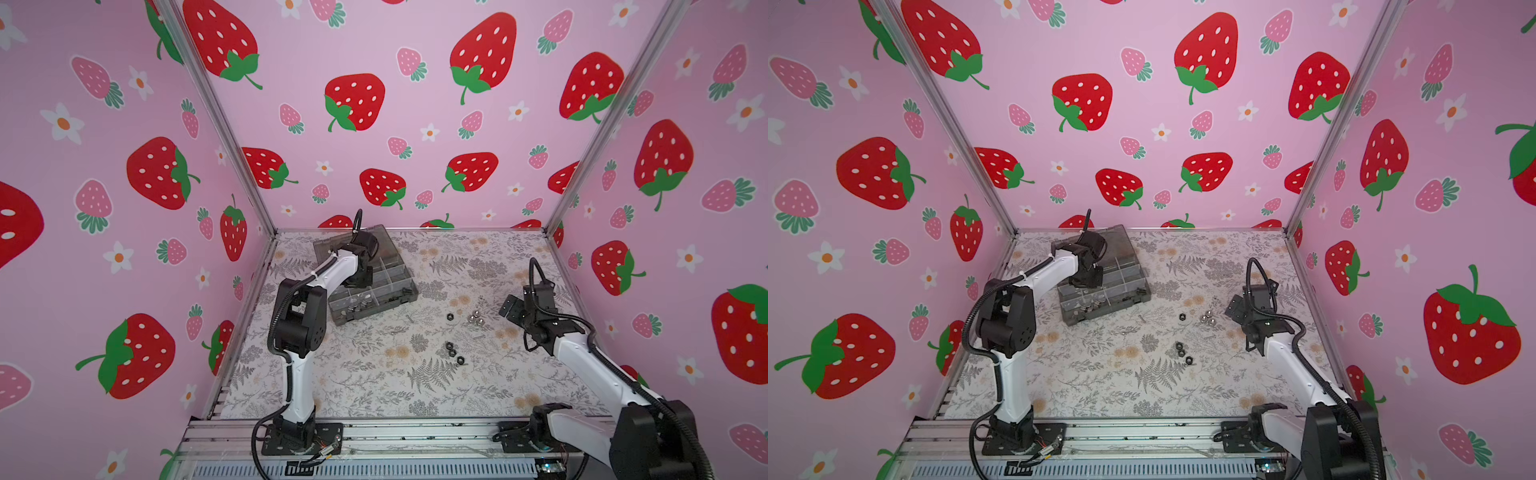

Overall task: Sort the screws and nuts into containers
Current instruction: Place the nut into the container.

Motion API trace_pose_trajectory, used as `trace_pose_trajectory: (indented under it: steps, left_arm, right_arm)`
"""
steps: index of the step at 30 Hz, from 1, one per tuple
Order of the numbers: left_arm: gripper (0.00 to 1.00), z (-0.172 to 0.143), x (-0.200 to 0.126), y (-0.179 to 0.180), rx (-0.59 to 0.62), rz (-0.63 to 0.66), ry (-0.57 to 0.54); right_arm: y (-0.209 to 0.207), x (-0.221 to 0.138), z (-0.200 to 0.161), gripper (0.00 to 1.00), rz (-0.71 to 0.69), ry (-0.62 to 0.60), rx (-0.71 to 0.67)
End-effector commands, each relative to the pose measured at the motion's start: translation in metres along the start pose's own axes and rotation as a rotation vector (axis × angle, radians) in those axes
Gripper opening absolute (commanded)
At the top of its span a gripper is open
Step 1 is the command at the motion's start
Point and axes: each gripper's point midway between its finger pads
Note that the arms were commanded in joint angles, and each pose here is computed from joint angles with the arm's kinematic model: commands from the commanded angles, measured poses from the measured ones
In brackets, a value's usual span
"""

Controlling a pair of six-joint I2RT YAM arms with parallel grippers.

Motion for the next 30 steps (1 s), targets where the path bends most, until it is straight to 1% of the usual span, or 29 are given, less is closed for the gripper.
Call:
trace_pose_trajectory:
  steps: [1, 3, 6, 9, 11, 15, 16, 17, 18, 20, 24, 27, 30]
  left_arm:
    - [0.25, -0.006, 0.003, 0.001, -0.012, 0.002, 0.010]
    - [0.30, -0.005, 0.000, 0.002, -0.014, 0.001, 0.001]
    - [0.33, -0.004, -0.006, 0.001, -0.016, -0.008, -0.010]
    - [0.38, -0.004, -0.014, 0.002, -0.025, -0.018, -0.027]
    - [0.45, -0.002, -0.021, 0.003, -0.034, -0.024, -0.045]
    - [0.54, -0.003, -0.032, 0.003, -0.035, -0.036, -0.060]
    - [0.58, -0.003, -0.036, 0.002, -0.036, -0.041, -0.067]
    - [0.63, -0.003, -0.041, 0.000, -0.031, -0.047, -0.077]
    - [0.71, -0.003, -0.045, -0.003, -0.027, -0.054, -0.088]
    - [1.00, -0.004, -0.054, -0.010, -0.010, -0.065, -0.106]
    - [0.99, -0.009, -0.067, -0.035, 0.048, -0.094, -0.134]
    - [0.99, -0.014, -0.076, -0.061, 0.099, -0.120, -0.154]
    - [0.99, -0.017, -0.085, -0.102, 0.149, -0.198, -0.192]
  right_arm:
    - [0.002, -0.002, 0.006, 1.00, 0.002, -0.021, 0.016]
    - [0.003, -0.003, 0.007, 1.00, 0.000, -0.023, 0.011]
    - [0.002, -0.005, 0.009, 1.00, -0.002, -0.029, 0.011]
    - [0.001, -0.007, 0.009, 1.00, 0.002, -0.037, 0.017]
    - [0.000, -0.008, 0.007, 1.00, 0.003, -0.036, 0.017]
    - [-0.004, -0.010, 0.004, 1.00, -0.004, -0.033, 0.017]
    - [-0.004, -0.012, 0.005, 1.00, -0.005, -0.036, 0.019]
    - [-0.005, -0.012, 0.005, 1.00, -0.007, -0.038, 0.019]
    - [-0.006, -0.013, 0.004, 1.00, -0.009, -0.039, 0.021]
    - [-0.007, -0.016, 0.005, 1.00, -0.007, -0.043, 0.024]
    - [-0.009, -0.017, 0.003, 1.00, -0.002, -0.049, 0.029]
    - [-0.011, -0.015, 0.000, 1.00, -0.017, -0.038, 0.026]
    - [-0.013, -0.013, -0.001, 1.00, -0.035, -0.027, 0.023]
Point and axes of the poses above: each gripper's point midway between its finger pads, its own x axis out along the fingers, its own y axis along the line the jaws close on, z = x × y, and after that the axes turned 4 degrees about x, right-handed
